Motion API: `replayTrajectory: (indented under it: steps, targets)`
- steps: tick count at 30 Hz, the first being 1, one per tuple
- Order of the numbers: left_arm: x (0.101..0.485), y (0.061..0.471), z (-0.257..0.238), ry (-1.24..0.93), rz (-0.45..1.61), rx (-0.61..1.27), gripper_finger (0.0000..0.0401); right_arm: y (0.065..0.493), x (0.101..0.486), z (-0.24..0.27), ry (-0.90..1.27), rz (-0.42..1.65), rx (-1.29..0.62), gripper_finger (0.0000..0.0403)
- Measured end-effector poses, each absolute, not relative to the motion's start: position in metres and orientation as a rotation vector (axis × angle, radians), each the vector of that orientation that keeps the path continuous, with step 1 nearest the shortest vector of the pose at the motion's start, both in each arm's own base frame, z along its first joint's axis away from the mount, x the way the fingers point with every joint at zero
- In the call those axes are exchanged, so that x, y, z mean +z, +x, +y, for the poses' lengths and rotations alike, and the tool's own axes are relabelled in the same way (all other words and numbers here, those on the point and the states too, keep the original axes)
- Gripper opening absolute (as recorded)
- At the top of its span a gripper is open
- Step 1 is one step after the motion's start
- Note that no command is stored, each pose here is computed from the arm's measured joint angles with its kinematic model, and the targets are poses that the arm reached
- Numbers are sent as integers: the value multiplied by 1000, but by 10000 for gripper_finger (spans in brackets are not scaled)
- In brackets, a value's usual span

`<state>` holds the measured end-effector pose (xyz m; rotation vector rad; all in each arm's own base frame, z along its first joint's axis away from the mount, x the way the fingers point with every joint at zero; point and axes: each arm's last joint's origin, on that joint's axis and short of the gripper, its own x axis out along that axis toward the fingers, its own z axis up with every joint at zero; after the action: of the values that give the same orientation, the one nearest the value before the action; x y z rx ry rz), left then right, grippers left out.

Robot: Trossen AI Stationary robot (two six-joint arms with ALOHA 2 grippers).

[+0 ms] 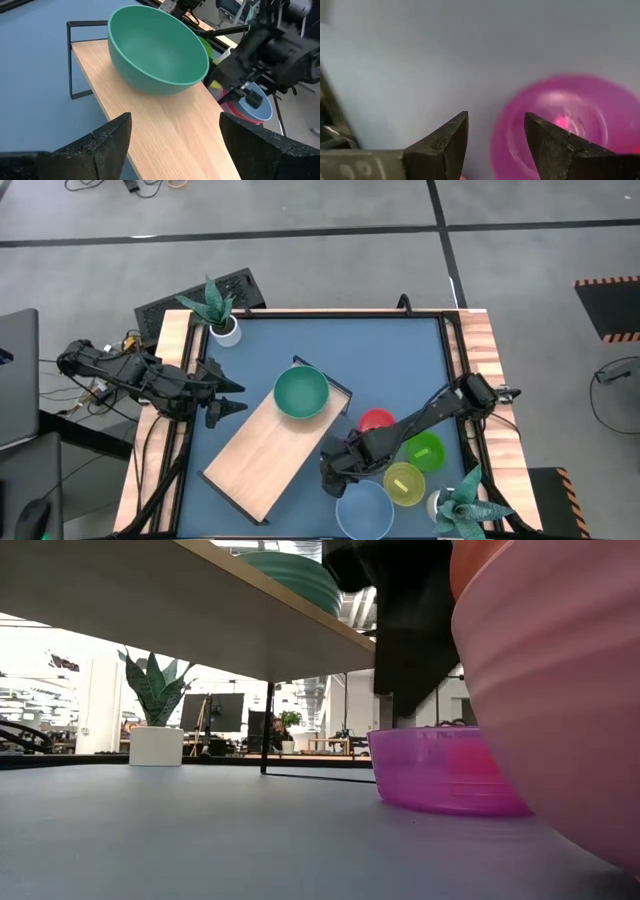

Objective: Place and stack bowls onto a shelf
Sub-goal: Put the light violet bowl on the shelf

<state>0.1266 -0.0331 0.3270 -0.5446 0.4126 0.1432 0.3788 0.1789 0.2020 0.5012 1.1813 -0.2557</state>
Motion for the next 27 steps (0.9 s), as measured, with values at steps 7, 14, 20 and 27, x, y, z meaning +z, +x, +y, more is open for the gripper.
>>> replayTrajectory:
  steps: [7, 14, 20, 27]
  targets:
    - [325, 126, -33, -539, 431, 151, 286, 383, 194, 179, 500, 1198, -253, 218]
    - [325, 126, -33, -538, 431, 151, 286, 379, 193, 178, 459, 1207, -291, 210]
    - [325, 126, -33, -537, 432, 152, 286, 378, 193, 183, 452, 1202, -273, 191]
    - [325, 126, -33, -526, 432, 150, 286, 377, 188, 179, 425, 1220, -275, 183]
